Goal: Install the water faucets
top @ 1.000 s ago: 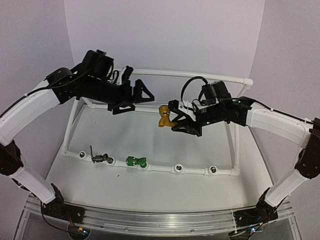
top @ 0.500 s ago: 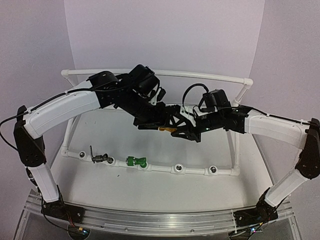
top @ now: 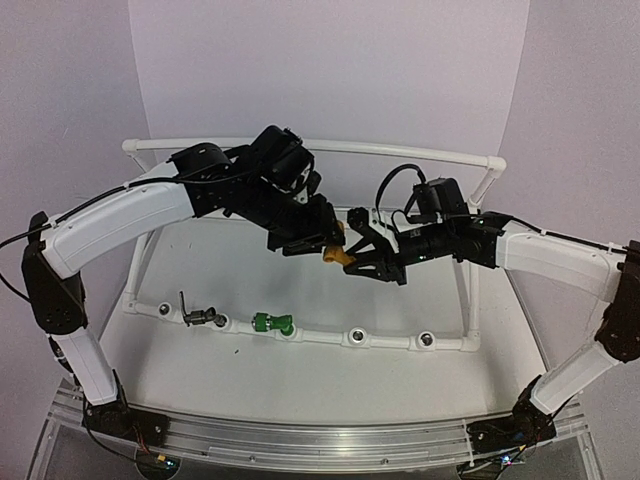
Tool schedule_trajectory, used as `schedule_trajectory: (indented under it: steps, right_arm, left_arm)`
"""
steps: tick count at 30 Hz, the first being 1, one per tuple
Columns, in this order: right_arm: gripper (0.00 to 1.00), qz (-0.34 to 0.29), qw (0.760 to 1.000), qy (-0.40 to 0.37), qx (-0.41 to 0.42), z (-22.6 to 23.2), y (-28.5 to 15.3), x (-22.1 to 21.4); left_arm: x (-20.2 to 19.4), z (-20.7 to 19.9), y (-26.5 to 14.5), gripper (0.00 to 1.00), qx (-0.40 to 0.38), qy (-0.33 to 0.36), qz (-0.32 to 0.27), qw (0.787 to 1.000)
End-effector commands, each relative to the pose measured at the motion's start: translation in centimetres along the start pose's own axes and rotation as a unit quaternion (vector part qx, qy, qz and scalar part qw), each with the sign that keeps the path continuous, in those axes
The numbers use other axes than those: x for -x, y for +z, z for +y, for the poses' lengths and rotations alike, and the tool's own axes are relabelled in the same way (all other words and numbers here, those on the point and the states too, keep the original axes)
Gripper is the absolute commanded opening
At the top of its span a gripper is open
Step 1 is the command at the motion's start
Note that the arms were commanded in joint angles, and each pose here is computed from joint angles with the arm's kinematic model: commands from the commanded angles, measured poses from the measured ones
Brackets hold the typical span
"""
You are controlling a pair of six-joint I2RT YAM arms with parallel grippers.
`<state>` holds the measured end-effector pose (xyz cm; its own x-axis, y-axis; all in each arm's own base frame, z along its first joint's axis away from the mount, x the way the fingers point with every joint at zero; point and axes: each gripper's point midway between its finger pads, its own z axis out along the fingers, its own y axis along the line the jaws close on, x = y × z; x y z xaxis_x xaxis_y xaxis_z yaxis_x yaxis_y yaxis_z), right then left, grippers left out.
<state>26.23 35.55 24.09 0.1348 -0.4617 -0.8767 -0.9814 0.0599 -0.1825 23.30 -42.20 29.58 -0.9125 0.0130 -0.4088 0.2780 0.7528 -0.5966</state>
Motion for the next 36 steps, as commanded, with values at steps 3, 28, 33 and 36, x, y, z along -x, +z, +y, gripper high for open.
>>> schedule_trajectory:
  steps: [3, 28, 33, 36]
  right_arm:
    - [0.0, -0.032, 0.999, -0.03, -0.024, -0.7, -1.1, 2.2]
    - [0.81, 0.268, 0.963, -0.005, -0.037, 4.0, -4.0, -15.7]
    - [0.81, 0.34, 0.94, 0.0, -0.012, 5.8, -4.9, -20.0]
    - [0.81, 0.351, 0.936, 0.016, -0.011, 5.5, -3.9, -21.0]
  left_arm:
    - [0.9, -1.5, 0.8, 0.48, -0.021, -0.026, -0.001, 0.999]
    - [1.5, 5.7, -1.8, 0.0, 0.106, -0.206, -0.087, 0.969]
    - [1.1, 5.1, -0.6, 0.0, 0.123, -0.205, -0.085, 0.967]
    - [1.6, 5.1, -1.0, 0.0, 0.112, -0.212, -0.105, 0.965]
